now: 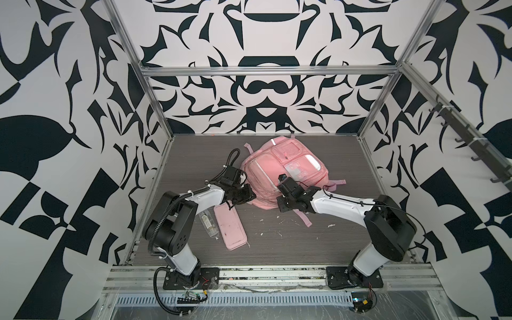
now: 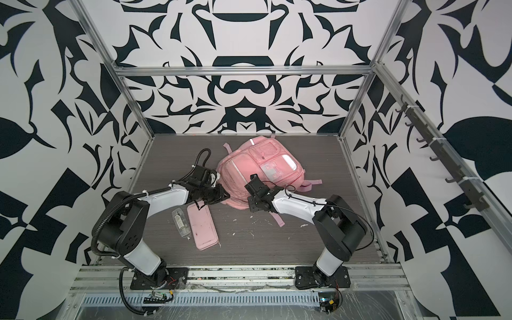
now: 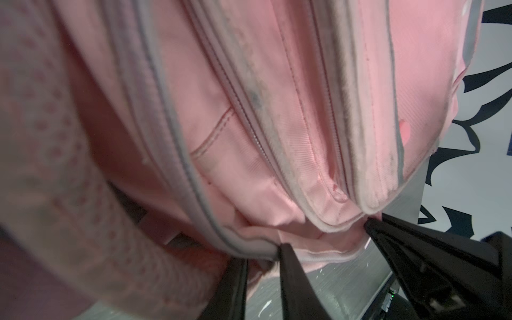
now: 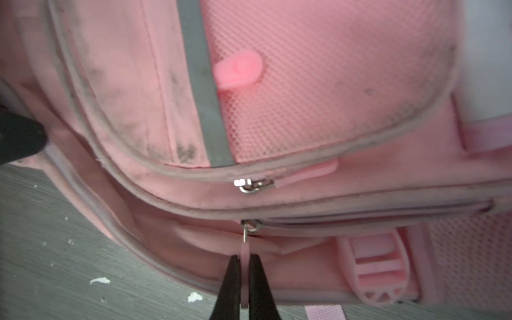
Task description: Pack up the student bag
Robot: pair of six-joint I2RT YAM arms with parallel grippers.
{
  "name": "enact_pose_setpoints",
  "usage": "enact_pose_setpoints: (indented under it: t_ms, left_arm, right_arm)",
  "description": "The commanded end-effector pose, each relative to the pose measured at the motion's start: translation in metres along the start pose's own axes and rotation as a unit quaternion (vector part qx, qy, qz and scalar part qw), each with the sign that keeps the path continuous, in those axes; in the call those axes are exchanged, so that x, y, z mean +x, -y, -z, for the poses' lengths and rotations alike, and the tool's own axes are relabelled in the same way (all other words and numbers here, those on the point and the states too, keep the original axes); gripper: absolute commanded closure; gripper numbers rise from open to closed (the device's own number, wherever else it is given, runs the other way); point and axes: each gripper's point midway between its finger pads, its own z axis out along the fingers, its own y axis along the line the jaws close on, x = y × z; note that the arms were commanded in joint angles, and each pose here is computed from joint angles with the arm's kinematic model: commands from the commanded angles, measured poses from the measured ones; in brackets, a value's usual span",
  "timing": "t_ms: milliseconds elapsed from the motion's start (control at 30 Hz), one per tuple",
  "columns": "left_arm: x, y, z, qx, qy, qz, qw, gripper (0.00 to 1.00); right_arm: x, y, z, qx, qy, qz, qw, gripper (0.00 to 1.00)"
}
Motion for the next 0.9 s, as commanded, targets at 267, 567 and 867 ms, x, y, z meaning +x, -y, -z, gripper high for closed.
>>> enact_pose_setpoints:
  t_ms: [267,567,867]
  left_arm:
    - [0.025,-0.005,-0.005,-0.009,-0.037,0.013,0.999,0.76]
    - [0.026,-0.005,-0.007,-0.007,-0.039,0.015,0.999,0.76]
    - [0.029,0.002,-0.017,-0.004,-0.047,0.011,0.999,0.76]
  right_arm:
    - [-0.054,-0.094,0.016,-0.141,0.050,-0.010,0.989,1.00]
    - [-0.064,-0.102,0.027,-0.164,0.063,-0.021,0.984,1.00]
    - [-0.064,-0.111,0.028,-0.185,0.058,-0.030,0.981,1.00]
